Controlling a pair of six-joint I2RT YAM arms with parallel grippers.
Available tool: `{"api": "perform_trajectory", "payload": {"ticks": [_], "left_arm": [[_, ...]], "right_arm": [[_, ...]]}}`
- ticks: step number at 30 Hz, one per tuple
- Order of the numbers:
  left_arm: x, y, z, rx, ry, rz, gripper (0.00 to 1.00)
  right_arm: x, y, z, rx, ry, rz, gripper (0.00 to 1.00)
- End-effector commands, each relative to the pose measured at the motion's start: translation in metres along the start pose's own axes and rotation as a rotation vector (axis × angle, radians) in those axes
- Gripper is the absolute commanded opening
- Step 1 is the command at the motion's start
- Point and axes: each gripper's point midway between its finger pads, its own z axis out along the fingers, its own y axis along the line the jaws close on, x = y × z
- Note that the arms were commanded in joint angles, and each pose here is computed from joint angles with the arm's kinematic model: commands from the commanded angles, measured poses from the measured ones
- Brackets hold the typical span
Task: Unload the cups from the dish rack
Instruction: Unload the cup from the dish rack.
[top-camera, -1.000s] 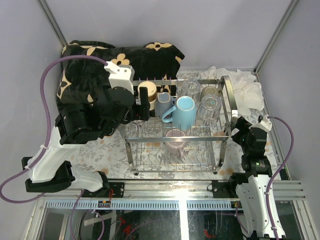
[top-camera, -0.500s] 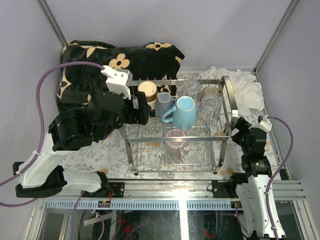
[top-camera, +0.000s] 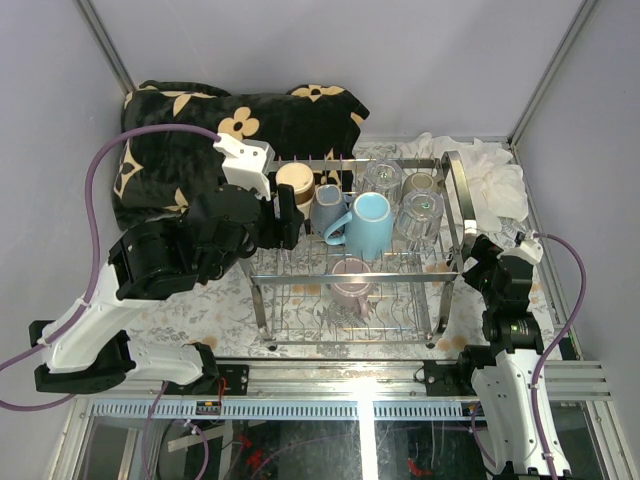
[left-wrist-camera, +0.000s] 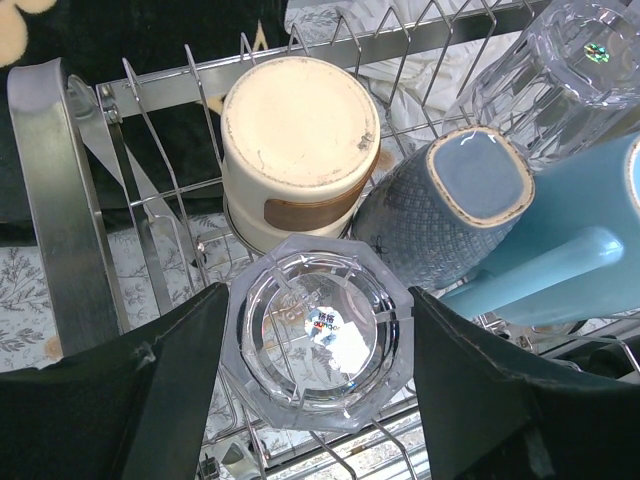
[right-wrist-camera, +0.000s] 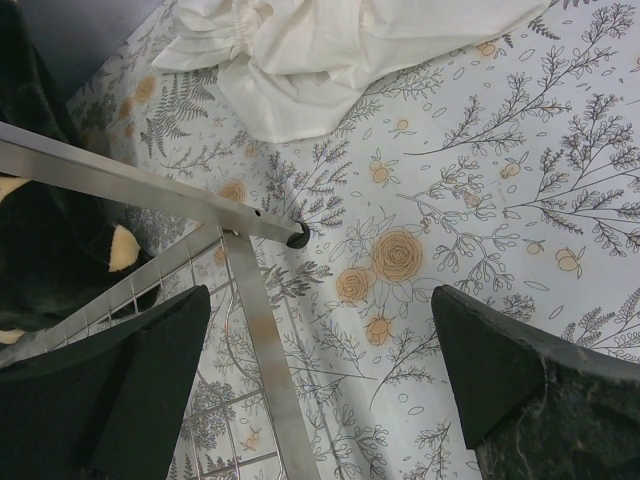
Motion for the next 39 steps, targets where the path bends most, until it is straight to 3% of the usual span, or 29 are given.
{"api": "perform_trajectory", "payload": {"ticks": [1,2,5,23,29,39], "left_arm": [[0.025,0.016,0.000,-0.058,0.089,0.086,0.15],[0.024,0.017,-0.002,-0.058,0.084,0.082,0.07],[0.018,0.018,-0.006,-0.056,0.064,0.068,0.00],[-0.042,0.028,-0.053,0.065,-0.188,-0.086,0.00],[-0.030,0.028,-0.045,0.054,-0.159,-0.032,0.00],[-0.020,0.013,-0.028,0.079,-0.129,0.008,0.00]], "right_arm": [[-0.011,0.006,0.001,-0.020,-0.048,0.009,0.99],[-0.011,0.006,0.001,-0.019,-0.048,0.009,1.00],[-0.011,0.006,0.000,-0.019,-0.049,0.009,1.00],[-0.026,0.008,-0.005,-0.003,-0.087,0.004,0.99],[-0.046,0.013,-0.015,0.001,-0.137,-0.005,0.99],[-0.034,0.008,-0.006,0.011,-0.105,-0.001,0.99]]}}
